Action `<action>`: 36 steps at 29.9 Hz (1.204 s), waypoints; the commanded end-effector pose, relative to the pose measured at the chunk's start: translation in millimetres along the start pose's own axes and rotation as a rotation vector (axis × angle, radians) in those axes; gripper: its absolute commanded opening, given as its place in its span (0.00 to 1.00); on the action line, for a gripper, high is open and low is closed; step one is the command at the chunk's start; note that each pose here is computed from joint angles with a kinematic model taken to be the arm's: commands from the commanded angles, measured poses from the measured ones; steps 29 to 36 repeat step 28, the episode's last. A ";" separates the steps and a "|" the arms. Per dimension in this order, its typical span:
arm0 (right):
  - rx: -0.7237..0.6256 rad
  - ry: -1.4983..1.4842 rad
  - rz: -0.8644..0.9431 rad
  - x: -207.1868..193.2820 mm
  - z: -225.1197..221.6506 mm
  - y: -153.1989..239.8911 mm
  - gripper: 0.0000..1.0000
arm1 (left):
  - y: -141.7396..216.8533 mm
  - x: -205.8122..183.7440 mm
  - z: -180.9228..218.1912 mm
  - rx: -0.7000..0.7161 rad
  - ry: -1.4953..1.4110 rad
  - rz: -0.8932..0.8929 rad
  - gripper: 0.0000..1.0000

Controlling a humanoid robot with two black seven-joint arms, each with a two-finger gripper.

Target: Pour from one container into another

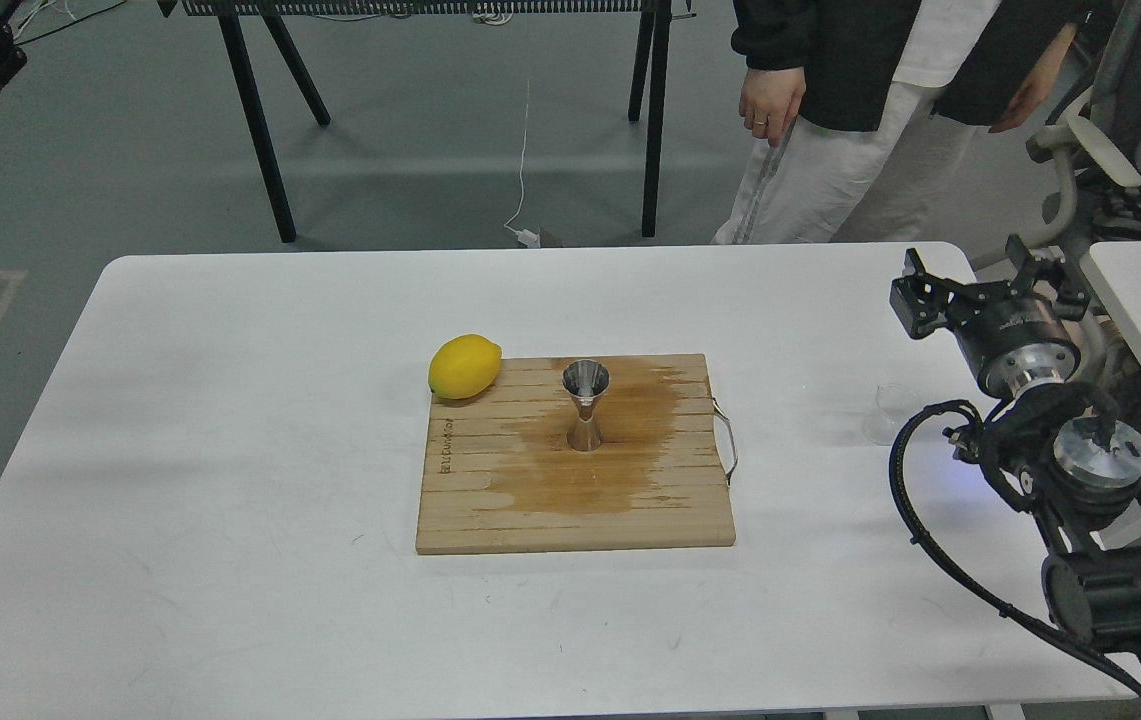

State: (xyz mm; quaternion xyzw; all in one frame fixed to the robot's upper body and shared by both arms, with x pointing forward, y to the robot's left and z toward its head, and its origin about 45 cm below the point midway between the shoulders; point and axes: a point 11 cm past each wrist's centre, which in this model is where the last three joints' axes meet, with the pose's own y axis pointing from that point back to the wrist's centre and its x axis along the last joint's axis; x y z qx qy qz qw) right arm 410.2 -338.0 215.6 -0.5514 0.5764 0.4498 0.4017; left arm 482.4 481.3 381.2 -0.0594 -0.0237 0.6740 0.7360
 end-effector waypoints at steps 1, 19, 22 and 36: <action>-0.062 0.122 -0.093 -30.1 9.1 -19.9 0.98 | 1.8 -3.0 -15.5 0.013 0.023 0.001 0.99; -0.090 0.527 -0.114 2.4 -31.1 -56.0 0.98 | 24.9 -56.4 -148.0 0.102 0.296 0.019 0.99; -0.096 0.527 -0.111 3.6 -28.4 -56.2 0.98 | 27.2 -54.0 -150.4 0.105 0.297 0.028 0.99; -0.096 0.515 -0.116 2.8 -24.4 -56.9 0.98 | 27.7 -50.1 -147.6 0.092 0.305 0.039 0.99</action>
